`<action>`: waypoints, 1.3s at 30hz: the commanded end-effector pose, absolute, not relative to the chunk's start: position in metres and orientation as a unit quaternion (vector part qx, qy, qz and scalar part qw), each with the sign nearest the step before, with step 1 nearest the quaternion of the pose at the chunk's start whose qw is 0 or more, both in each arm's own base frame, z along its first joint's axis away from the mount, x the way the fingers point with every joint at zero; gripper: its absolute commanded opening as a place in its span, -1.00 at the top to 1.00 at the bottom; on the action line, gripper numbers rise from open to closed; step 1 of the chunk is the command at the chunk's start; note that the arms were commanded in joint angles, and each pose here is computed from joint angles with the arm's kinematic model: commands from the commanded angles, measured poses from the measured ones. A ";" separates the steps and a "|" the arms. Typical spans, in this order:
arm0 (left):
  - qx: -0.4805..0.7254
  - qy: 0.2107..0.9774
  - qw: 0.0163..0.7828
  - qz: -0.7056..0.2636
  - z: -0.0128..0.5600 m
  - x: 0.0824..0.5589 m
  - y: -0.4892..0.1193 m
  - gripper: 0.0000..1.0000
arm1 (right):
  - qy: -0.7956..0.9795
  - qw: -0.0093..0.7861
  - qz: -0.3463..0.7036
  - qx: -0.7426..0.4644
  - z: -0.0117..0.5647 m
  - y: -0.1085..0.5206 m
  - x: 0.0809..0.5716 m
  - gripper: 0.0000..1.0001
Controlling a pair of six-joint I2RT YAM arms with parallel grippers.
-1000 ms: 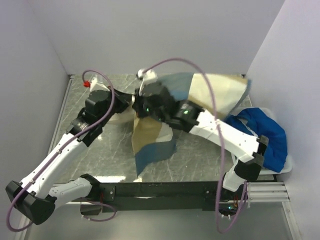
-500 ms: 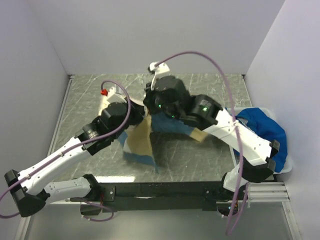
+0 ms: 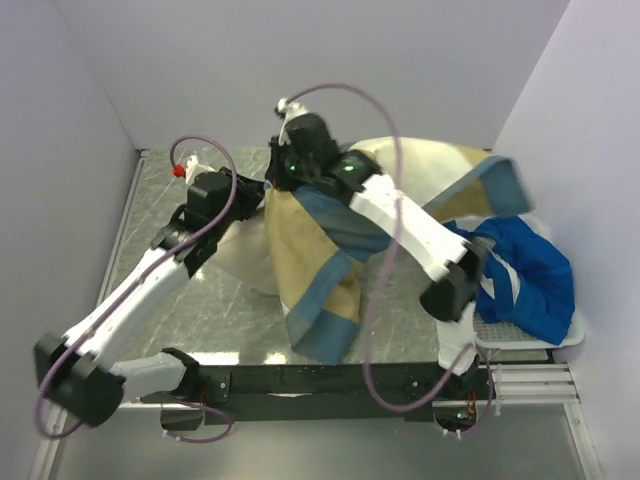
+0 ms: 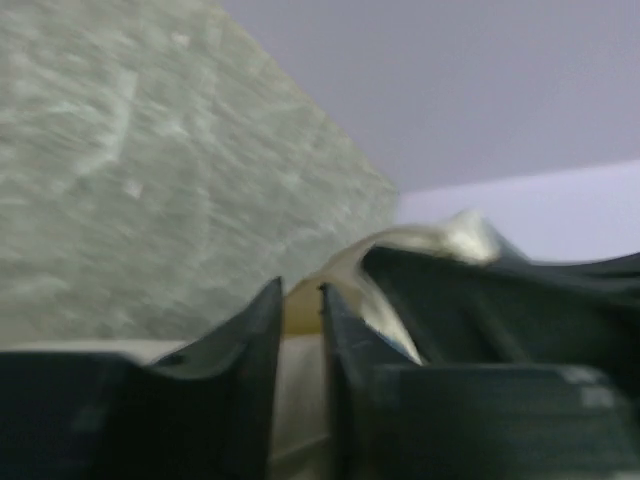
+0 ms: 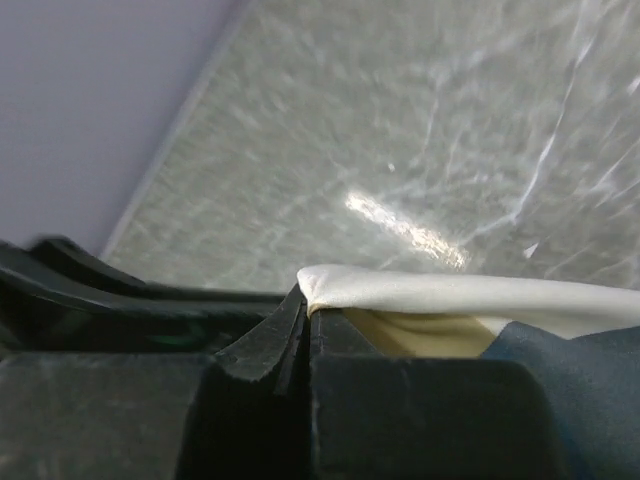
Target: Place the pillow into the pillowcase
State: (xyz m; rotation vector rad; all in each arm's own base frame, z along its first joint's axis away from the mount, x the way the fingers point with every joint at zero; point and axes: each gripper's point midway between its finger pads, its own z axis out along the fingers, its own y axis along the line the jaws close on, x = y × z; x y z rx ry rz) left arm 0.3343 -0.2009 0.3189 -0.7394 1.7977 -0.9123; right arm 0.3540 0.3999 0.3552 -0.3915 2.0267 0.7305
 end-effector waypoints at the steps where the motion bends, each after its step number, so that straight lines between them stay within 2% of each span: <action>1: -0.302 0.769 0.393 -0.404 0.241 0.394 -0.182 0.23 | 0.873 0.342 0.304 -0.170 0.210 0.445 0.389 1.00; 3: -0.292 0.774 0.394 -0.401 0.220 0.413 -0.160 0.00 | 0.876 0.326 0.307 -0.179 0.189 0.456 0.399 0.96; 4: -0.284 0.772 0.402 -0.402 0.222 0.418 -0.154 -0.12 | 0.895 0.293 0.284 -0.182 0.150 0.458 0.400 0.94; 5: -0.267 0.776 0.416 -0.392 0.230 0.422 -0.149 -0.32 | 0.891 0.296 0.289 -0.187 0.154 0.462 0.402 0.92; 7: -0.259 0.772 0.454 -0.363 0.249 0.426 -0.133 -0.49 | 0.890 0.298 0.289 -0.189 0.150 0.464 0.404 0.84; 8: -0.259 0.779 0.464 -0.333 0.255 0.424 -0.124 -0.65 | 0.890 0.300 0.288 -0.188 0.149 0.462 0.404 0.68; 9: -0.260 0.769 0.487 -0.324 0.273 0.419 -0.114 -0.71 | 0.887 0.307 0.288 -0.187 0.155 0.460 0.407 0.57; 10: -0.280 0.761 0.506 -0.294 0.280 0.419 -0.098 -0.86 | 0.883 0.317 0.291 -0.187 0.167 0.458 0.408 0.42; 11: -0.284 0.757 0.516 -0.283 0.290 0.416 -0.091 -0.93 | 0.879 0.327 0.292 -0.189 0.177 0.457 0.410 0.13; 12: -0.299 0.755 0.521 -0.263 0.295 0.406 -0.077 -0.96 | 0.876 0.337 0.289 -0.190 0.185 0.454 0.413 0.01; 13: -0.309 0.753 0.522 -0.255 0.296 0.400 -0.070 -0.99 | 0.873 0.344 0.287 -0.191 0.198 0.450 0.412 -0.10; 14: -0.318 0.756 0.513 -0.254 0.288 0.393 -0.068 -0.99 | 0.868 0.359 0.282 -0.198 0.211 0.447 0.413 -0.32; 16: -0.312 0.753 0.511 -0.272 0.287 0.373 -0.073 -0.99 | 0.862 0.383 0.269 -0.197 0.238 0.434 0.412 -0.46; 17: -0.320 0.767 0.485 -0.272 0.257 0.360 -0.078 -0.99 | 0.860 0.393 0.257 -0.201 0.245 0.427 0.411 -0.56; 19: -0.315 0.771 0.480 -0.276 0.244 0.333 -0.090 -0.99 | 0.856 0.427 0.228 -0.184 0.276 0.402 0.410 -0.64; 20: -0.331 0.782 0.459 -0.261 0.211 0.319 -0.091 -0.99 | 0.862 0.425 0.207 -0.185 0.270 0.391 0.406 -0.70; 22: -0.339 0.775 0.449 -0.288 0.202 0.293 -0.105 -0.99 | 0.856 0.454 0.188 -0.162 0.301 0.360 0.393 -0.79; 23: -0.347 0.786 0.427 -0.283 0.172 0.278 -0.108 -0.99 | 0.872 0.430 0.171 -0.162 0.271 0.347 0.380 -0.82; 24: -0.340 0.776 0.436 -0.303 0.177 0.264 -0.117 -0.99 | 0.846 0.471 0.199 -0.151 0.309 0.336 0.368 -0.86; 25: -0.358 0.772 0.423 -0.312 0.169 0.254 -0.119 -0.99 | 0.843 0.474 0.206 -0.149 0.309 0.329 0.357 -0.91; 26: -0.365 0.780 0.409 -0.303 0.148 0.242 -0.119 -0.99 | 0.862 0.448 0.188 -0.145 0.271 0.314 0.344 -0.94; 27: -0.356 0.775 0.411 -0.322 0.151 0.232 -0.127 -0.99 | 0.850 0.468 0.202 -0.132 0.291 0.299 0.329 -0.94; 28: -0.369 0.772 0.395 -0.335 0.146 0.225 -0.131 -0.99 | 0.854 0.464 0.200 -0.124 0.284 0.289 0.320 -0.94; 29: -0.367 0.782 0.377 -0.335 0.129 0.216 -0.135 -0.98 | 0.872 0.436 0.187 -0.117 0.248 0.277 0.304 -0.94; 31: -0.356 0.789 0.352 -0.357 0.120 0.202 -0.147 -0.95 | 0.863 0.450 0.208 -0.102 0.252 0.259 0.279 -0.94; 32: -0.363 0.791 0.340 -0.357 0.109 0.197 -0.148 -0.95 | 0.880 0.422 0.199 -0.090 0.217 0.247 0.263 -0.93; 34: -0.358 0.790 0.329 -0.372 0.106 0.189 -0.155 -0.95 | 0.868 0.431 0.233 -0.084 0.220 0.239 0.236 -0.93; 35: -0.354 0.795 0.323 -0.370 0.098 0.185 -0.156 -0.95 | 0.879 0.406 0.238 -0.079 0.194 0.234 0.220 -0.93; 39: -0.329 0.821 0.299 -0.358 0.082 0.174 -0.166 -0.94 | 0.882 0.375 0.272 -0.085 0.170 0.230 0.178 -0.91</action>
